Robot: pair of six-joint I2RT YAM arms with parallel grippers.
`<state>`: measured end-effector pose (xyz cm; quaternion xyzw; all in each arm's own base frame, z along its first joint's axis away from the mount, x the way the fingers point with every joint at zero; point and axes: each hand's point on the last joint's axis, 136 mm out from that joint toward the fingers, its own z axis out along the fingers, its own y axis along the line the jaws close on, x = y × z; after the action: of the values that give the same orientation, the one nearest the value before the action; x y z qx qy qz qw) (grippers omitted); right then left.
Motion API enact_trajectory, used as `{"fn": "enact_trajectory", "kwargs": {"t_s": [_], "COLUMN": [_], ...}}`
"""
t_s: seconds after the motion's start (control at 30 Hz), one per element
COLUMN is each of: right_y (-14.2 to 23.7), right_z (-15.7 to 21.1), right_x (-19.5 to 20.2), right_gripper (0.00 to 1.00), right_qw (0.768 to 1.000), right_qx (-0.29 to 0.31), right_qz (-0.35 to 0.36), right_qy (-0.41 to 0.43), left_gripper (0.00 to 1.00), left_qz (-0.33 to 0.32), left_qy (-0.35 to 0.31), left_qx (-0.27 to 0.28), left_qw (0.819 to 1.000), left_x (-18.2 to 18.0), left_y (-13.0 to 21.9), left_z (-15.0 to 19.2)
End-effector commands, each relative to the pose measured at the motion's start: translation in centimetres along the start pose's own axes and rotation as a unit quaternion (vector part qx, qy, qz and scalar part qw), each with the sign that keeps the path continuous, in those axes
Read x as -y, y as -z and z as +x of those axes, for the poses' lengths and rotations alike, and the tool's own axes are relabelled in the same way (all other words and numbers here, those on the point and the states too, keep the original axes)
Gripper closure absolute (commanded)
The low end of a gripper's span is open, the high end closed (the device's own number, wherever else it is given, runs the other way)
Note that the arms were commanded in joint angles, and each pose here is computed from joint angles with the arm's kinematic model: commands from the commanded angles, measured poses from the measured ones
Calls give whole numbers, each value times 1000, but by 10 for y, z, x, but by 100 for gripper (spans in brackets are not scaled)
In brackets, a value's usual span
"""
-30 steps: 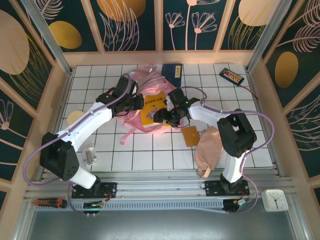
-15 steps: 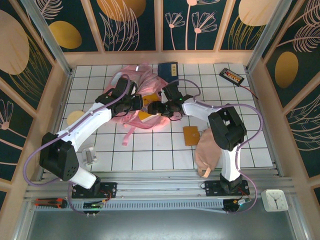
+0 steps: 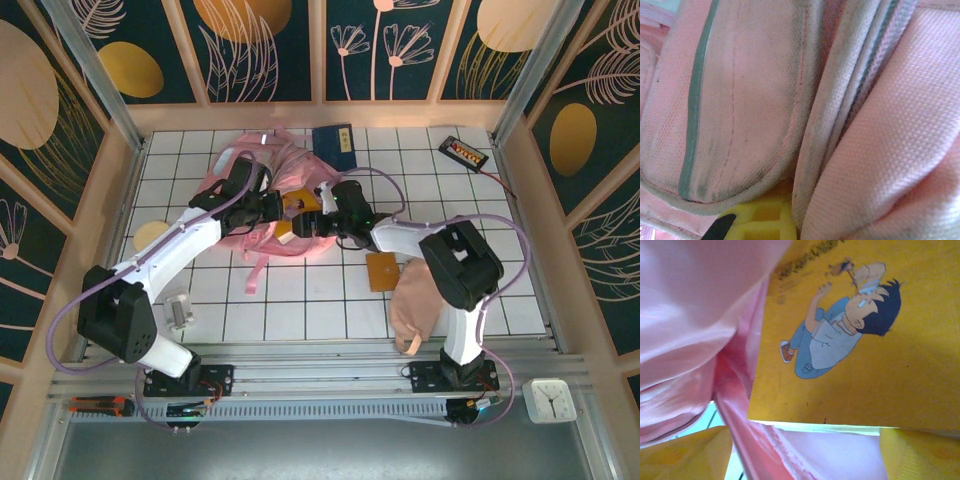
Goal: Pack books, pencil case, and school supplies into a backpack
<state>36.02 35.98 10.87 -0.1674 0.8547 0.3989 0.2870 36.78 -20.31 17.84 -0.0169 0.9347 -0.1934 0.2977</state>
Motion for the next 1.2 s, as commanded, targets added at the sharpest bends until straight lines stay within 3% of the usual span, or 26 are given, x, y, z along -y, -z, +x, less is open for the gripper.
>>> {"fn": "enact_trajectory", "kwargs": {"t_s": [0.0, 0.17, 0.33, 0.47, 0.53, 0.67, 0.83, 1.03, 1.17], "right_y": [54, 102, 126, 100, 81, 49, 11, -15, -19], "right_z": [-45, -24, -34, -23, -22, -40, -49, -18, 4], "right_x": [-32, -28, 8, 34, 27, 35, 77, 110, 100], "right_gripper": [22, 23, 23, 29, 30, 31, 31, 32, 34], "right_qw": [998, 999, 994, 977, 975, 981, 985, 974, 969], "right_qx": [45, 0, 14, -36, -57, -69, -112, -185, -223], "right_qz": [-33, -5, 39, 40, 18, 29, 88, 91, 39], "right_qy": [2, -42, -105, -208, -215, -180, -100, -92, -98], "left_gripper": [100, 100, 100, 100, 100, 100, 100, 100, 100], "left_qz": [54, 50, 51, 58, 63, 65, 71, 60, 63], "left_qy": [20, 17, 12, 12, 11, 9, 9, 5, 8], "left_qx": [7, 7, 3, 2, 2, -5, -8, -14, -20], "left_qw": [998, 999, 999, 998, 998, 998, 997, 998, 998], "left_x": [17, 15, 14, 17, 19, 19, 20, 16, 15], "left_y": [16, 12, 5, 5, 7, 5, 6, 1, -6], "left_z": [-5, -8, -8, -10, -10, -6, -4, -2, 4]}}
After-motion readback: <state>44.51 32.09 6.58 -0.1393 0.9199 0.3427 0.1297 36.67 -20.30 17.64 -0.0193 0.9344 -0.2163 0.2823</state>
